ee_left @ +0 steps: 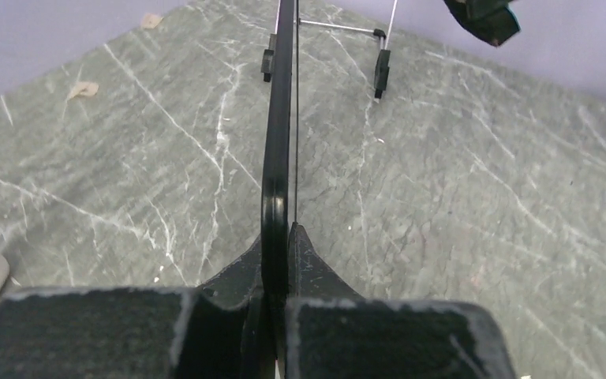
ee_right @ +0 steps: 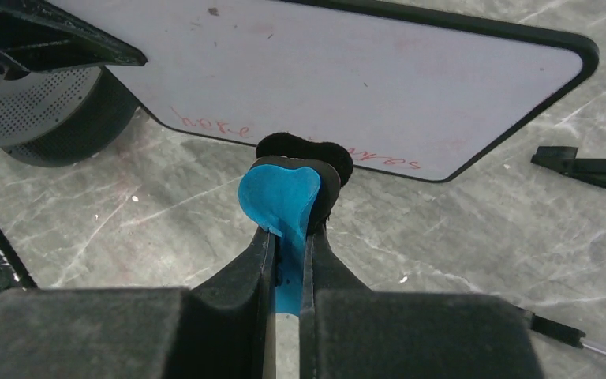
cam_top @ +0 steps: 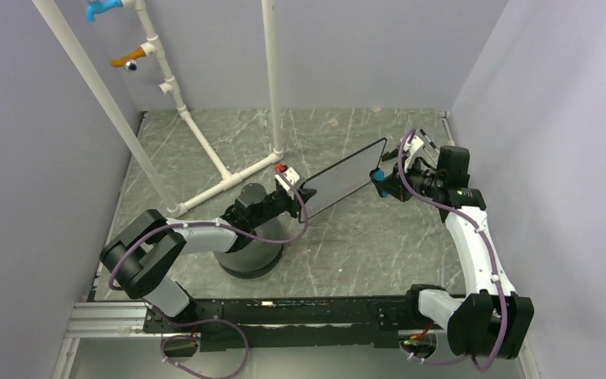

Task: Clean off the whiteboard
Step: Erase the whiteboard at the center of the board.

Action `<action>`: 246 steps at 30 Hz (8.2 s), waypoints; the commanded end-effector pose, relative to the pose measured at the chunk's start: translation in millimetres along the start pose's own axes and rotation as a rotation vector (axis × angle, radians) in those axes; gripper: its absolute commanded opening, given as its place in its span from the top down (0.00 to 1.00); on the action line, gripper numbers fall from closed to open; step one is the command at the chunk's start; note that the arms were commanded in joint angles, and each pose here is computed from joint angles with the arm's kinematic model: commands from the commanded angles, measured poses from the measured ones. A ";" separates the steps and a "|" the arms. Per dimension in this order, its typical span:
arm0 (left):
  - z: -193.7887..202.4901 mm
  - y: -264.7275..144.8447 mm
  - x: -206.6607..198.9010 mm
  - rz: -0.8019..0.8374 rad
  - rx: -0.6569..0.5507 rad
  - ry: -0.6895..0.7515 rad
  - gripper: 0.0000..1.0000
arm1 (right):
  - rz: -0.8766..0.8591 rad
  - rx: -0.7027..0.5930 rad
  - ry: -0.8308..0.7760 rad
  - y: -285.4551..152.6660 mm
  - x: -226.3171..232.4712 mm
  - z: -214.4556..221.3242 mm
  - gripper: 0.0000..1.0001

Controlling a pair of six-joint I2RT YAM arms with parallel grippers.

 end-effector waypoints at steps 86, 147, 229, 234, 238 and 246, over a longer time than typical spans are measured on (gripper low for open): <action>-50.8 34.5 23.4 0.293 0.470 -0.722 1.00 | -0.250 0.117 -0.653 129.4 104.8 60.7 1.00; 25.5 41.0 30.2 0.280 0.641 -0.687 1.00 | -0.117 0.137 -0.758 144.5 112.1 60.4 1.00; 3.7 39.7 9.7 0.406 0.611 -0.734 1.00 | -0.406 0.360 -0.982 95.3 120.3 126.2 1.00; -0.3 38.6 8.0 0.415 0.609 -0.743 1.00 | -0.255 0.387 -0.953 81.0 74.5 119.3 1.00; -0.1 39.3 7.7 0.414 0.615 -0.746 1.00 | -0.226 0.414 -0.931 79.3 63.9 123.1 1.00; -3.4 42.6 5.4 0.427 0.602 -0.762 1.00 | -0.527 0.396 -1.051 83.2 134.6 150.2 1.00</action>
Point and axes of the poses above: each gripper's point midway between its finger pads, its own y axis out along the fingers, its own x axis along the line the jaws close on, z = x × y, the point moved 2 cm from there along -y, back along the fingers, and after that the axes turned 4 degrees about -y, right-handed, at the moved point
